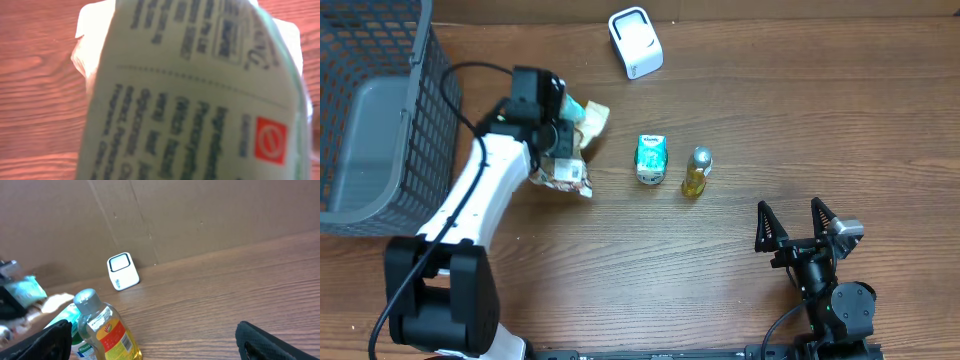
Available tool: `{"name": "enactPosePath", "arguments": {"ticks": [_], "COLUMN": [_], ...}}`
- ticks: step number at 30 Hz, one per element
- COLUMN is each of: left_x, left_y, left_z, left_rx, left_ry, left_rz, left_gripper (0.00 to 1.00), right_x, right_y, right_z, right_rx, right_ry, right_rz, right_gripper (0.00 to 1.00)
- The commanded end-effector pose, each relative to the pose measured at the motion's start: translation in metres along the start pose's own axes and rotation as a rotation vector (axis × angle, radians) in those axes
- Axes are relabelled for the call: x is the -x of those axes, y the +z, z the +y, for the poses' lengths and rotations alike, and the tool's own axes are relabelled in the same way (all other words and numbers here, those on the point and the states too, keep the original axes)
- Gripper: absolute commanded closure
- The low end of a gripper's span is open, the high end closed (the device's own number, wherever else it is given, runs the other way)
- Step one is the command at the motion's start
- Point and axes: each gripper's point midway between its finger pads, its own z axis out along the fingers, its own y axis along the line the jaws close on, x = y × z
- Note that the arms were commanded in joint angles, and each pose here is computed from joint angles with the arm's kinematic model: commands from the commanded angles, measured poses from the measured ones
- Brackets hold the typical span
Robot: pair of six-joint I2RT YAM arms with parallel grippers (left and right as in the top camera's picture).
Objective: Scan the item barcode
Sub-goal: 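Carry the wipes pack to the table left of the tissue pack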
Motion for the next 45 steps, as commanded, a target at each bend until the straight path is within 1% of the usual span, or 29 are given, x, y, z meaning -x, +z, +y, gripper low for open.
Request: {"name": "enactPosePath", "arguments": {"ticks": [1, 6, 8, 11, 13, 14, 15, 16, 17, 18, 22, 25, 28, 29, 30, 31, 32, 33, 34, 35, 41, 45], "left_x": [-0.013, -0.033, -0.038, -0.042, -0.044, -0.045, -0.046, -0.047, -0.048, -0.049, -0.039, -0.021, -0.006, -0.004, -0.003, -0.003, -0.005, -0.009, -0.013, -0.022, -0.05, -0.069], "left_y": [0.01, 0.026, 0.028, 0.028, 0.028, 0.028, 0.028, 0.028, 0.027, 0.025, 0.012, 0.0, -0.007, -0.008, -0.008, -0.008, -0.008, -0.008, -0.008, -0.009, -0.011, -0.013], "left_z": [-0.009, -0.012, -0.01, -0.011, -0.013, -0.014, -0.016, -0.018, -0.019, -0.019, -0.019, -0.025, -0.03, -0.03, -0.03, -0.03, -0.03, -0.029, -0.029, -0.028, -0.033, -0.03], "left_rx": [0.012, 0.044, 0.061, 0.055, 0.043, 0.033, 0.022, 0.011, 0.006, 0.004, 0.005, -0.026, -0.051, -0.051, -0.051, -0.051, -0.051, -0.049, -0.047, -0.045, -0.073, -0.061], "left_ry": [0.016, 0.031, 0.025, 0.022, 0.023, 0.023, 0.023, 0.024, 0.025, 0.025, 0.027, 0.024, 0.022, 0.022, 0.021, 0.021, 0.015, 0.002, -0.007, -0.019, -0.019, -0.033], "left_rz": [-0.015, -0.013, -0.004, 0.009, 0.016, 0.02, 0.024, 0.033, 0.04, 0.05, 0.067, 0.044, 0.014, 0.007, 0.004, 0.004, 0.012, 0.03, 0.047, 0.084, 0.2, 0.283], "left_gripper": [0.93, 0.92, 0.88, 0.69, 0.39, 0.3, 0.19, 0.12, 0.03, 0.0, 0.0, 0.01, 0.07, 0.11, 0.16, 0.29, 0.48, 0.64, 0.72, 0.76, 0.76, 0.79], "right_x": [-0.002, -0.002, -0.002, -0.002, -0.002, -0.002, -0.002, -0.002, -0.002, -0.002, -0.002, -0.002, -0.002, -0.002, -0.002, -0.002, -0.002, -0.002, -0.002, -0.002, -0.002, -0.002], "right_y": [0.0, 0.0, 0.0, 0.0, 0.0, 0.0, 0.0, 0.0, 0.0, 0.0, 0.0, 0.0, 0.0, 0.0, 0.0, 0.0, 0.0, 0.0, 0.0, 0.0, 0.0, 0.0], "right_z": [-0.002, -0.002, -0.002, -0.002, -0.002, -0.002, -0.002, -0.002, -0.002, -0.002, -0.002, -0.002, -0.002, -0.002, -0.002, -0.002, -0.002, -0.002, -0.002, -0.002, -0.002, -0.002], "right_rx": [-0.008, -0.008, -0.008, -0.008, -0.008, -0.008, -0.008, -0.008, -0.008, -0.008, -0.008, -0.008, -0.008, -0.008, -0.008, -0.008, -0.008, -0.008, -0.008, -0.008, -0.008, -0.008], "right_ry": [0.004, 0.004, 0.004, 0.004, 0.004, 0.004, 0.004, 0.004, 0.004, 0.004, 0.004, 0.004, 0.004, 0.004, 0.004, 0.004, 0.004, 0.004, 0.004, 0.004, 0.004, 0.004], "right_rz": [-0.003, -0.003, -0.003, -0.003, -0.003, -0.003, -0.003, -0.003, -0.003, -0.003, -0.003, -0.003, -0.003, -0.003, -0.003, -0.003, -0.003, -0.003, -0.003, -0.003, -0.003, -0.003], "right_gripper": [0.0, 0.0, 0.0, 0.0, 0.0, 0.0, 0.0, 0.0, 0.0, 0.0, 0.0, 0.0, 0.0, 0.0, 0.0, 0.0, 0.0, 0.0, 0.0, 0.0, 0.0, 0.0]}}
